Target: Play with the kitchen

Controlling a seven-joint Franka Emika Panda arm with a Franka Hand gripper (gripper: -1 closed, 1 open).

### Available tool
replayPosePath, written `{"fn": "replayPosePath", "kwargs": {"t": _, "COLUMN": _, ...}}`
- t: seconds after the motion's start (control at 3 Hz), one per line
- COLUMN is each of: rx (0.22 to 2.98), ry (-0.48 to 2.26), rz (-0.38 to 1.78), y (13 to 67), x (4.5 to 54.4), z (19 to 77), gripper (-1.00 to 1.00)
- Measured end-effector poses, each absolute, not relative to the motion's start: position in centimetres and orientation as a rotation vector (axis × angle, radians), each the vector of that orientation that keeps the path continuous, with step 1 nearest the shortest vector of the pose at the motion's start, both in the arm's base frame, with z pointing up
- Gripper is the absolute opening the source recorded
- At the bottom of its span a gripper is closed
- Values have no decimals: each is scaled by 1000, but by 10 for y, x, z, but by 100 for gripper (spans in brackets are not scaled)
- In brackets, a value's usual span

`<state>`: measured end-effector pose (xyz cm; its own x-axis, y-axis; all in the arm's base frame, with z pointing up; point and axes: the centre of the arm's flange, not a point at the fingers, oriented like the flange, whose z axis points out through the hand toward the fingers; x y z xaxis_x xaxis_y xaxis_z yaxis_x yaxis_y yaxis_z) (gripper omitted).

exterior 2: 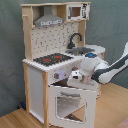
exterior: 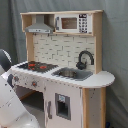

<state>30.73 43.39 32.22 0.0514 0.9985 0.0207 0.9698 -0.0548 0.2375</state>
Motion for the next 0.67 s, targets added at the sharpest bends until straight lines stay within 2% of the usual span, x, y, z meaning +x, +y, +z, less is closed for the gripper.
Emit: {"fn": "replayPosePath", "kwargs": {"t": 0.67, "rx": 2141, "ry": 1969, "rz": 307, "y": 433, "x": 310, "z": 338, "gripper": 100}}
